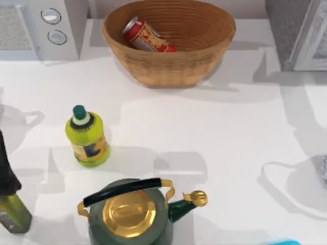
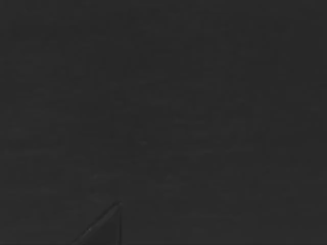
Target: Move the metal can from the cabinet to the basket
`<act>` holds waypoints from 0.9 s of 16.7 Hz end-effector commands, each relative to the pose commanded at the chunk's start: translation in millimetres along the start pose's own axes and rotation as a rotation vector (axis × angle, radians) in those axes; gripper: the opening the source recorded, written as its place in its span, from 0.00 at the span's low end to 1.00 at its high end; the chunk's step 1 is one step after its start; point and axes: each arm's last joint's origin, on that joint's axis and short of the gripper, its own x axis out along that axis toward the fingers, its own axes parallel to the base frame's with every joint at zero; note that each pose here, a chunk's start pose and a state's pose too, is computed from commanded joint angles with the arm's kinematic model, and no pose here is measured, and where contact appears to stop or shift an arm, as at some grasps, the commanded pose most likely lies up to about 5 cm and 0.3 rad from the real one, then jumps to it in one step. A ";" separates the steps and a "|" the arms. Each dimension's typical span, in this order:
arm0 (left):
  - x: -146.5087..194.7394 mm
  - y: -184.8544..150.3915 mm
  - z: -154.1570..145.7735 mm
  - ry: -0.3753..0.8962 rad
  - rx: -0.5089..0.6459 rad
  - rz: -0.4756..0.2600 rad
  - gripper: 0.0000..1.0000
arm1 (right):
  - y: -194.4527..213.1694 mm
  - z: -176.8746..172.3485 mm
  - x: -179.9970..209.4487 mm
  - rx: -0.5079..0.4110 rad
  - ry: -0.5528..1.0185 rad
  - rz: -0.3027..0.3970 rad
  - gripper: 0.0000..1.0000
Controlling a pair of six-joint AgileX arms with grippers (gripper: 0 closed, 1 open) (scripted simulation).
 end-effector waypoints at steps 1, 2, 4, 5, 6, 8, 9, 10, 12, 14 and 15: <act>0.0 0.0 0.0 0.000 0.000 0.000 1.00 | -8.8 4.2 -19.0 0.007 -0.045 -0.002 1.00; 0.0 0.0 0.0 0.000 0.000 0.000 1.00 | -17.4 6.5 -39.1 0.013 -0.089 -0.004 1.00; 0.0 0.0 0.0 0.000 0.000 0.000 1.00 | -32.5 4.0 -80.3 0.020 -0.175 -0.007 1.00; 0.0 0.0 0.0 0.000 0.000 0.000 1.00 | -38.7 -1.2 -100.3 0.021 -0.214 -0.007 1.00; 0.0 0.0 0.0 0.000 0.000 0.000 1.00 | -43.9 -9.3 -119.0 0.020 -0.249 -0.007 1.00; 0.0 0.0 0.0 0.000 0.000 0.000 1.00 | -51.3 -34.5 -149.6 0.013 -0.297 -0.003 1.00; 0.0 0.0 0.0 0.000 0.000 0.000 1.00 | -53.5 -51.3 -160.4 0.007 -0.307 0.003 1.00; 0.0 0.0 0.0 0.000 0.000 0.000 1.00 | -55.0 -70.7 -167.9 0.001 -0.307 0.010 1.00; 0.0 0.0 0.0 0.000 0.000 0.000 1.00 | -56.4 -115.0 -173.8 -0.012 -0.275 0.028 1.00; 0.0 0.0 0.0 0.000 0.000 0.000 1.00 | -56.9 -163.9 -171.1 -0.023 -0.207 0.047 1.00; 0.0 0.0 0.0 0.000 0.000 0.000 1.00 | -57.1 -189.2 -167.9 -0.027 -0.162 0.056 1.00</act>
